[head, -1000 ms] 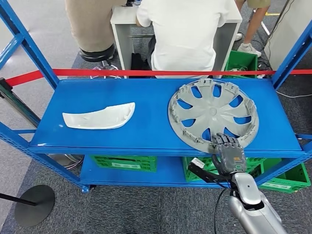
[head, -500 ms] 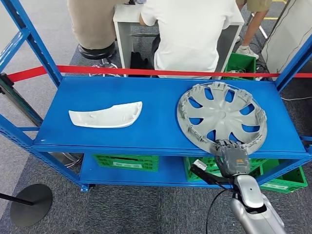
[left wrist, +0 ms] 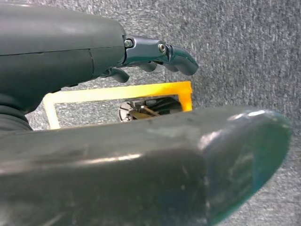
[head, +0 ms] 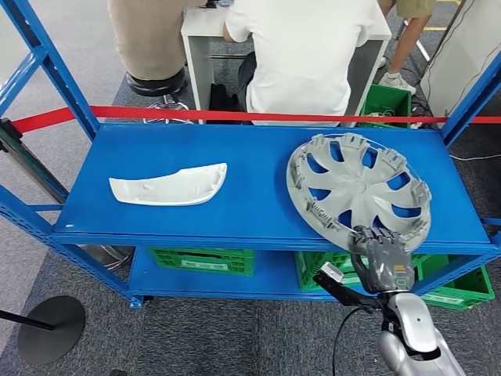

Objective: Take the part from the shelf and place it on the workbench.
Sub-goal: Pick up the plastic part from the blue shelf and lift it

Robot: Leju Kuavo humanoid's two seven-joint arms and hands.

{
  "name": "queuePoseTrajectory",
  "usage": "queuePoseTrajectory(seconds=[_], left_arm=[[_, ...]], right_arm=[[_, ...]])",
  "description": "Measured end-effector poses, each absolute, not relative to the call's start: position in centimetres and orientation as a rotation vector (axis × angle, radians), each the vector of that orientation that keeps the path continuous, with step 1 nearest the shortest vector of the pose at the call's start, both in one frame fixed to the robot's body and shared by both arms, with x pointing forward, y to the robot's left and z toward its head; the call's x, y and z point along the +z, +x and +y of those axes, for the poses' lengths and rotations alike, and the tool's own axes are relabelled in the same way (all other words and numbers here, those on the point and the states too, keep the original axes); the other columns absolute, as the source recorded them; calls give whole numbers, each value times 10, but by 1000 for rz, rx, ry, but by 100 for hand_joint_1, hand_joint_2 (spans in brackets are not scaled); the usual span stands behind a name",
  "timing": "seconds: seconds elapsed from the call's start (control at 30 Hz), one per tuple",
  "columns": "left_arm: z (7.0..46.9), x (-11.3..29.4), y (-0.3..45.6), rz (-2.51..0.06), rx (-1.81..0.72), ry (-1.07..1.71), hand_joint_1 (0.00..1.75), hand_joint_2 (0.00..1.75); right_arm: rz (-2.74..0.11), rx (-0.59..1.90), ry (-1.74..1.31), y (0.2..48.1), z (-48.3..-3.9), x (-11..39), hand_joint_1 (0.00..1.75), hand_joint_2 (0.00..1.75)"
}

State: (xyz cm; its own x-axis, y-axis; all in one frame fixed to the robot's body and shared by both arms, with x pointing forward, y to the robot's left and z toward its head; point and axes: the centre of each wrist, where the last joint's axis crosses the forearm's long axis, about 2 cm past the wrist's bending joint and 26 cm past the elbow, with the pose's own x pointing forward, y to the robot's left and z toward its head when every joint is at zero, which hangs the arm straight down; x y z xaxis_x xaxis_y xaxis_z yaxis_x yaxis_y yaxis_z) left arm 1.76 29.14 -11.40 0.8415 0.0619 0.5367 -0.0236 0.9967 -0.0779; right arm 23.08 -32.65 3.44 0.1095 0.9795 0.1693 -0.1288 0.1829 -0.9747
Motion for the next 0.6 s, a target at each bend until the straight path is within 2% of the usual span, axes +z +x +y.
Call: queuePoseTrajectory(seconds=[0.37, 0.6], left_arm=[[291, -114, 15, -574, 21, -44, 0, 0], [292, -114, 14, -614, 29, -7, 0, 0]], right_arm=[[-1288, 947, -1016, 215, -325, 55, 175, 175], [-1657, 674, -729, 201, -315, 86, 175, 175]])
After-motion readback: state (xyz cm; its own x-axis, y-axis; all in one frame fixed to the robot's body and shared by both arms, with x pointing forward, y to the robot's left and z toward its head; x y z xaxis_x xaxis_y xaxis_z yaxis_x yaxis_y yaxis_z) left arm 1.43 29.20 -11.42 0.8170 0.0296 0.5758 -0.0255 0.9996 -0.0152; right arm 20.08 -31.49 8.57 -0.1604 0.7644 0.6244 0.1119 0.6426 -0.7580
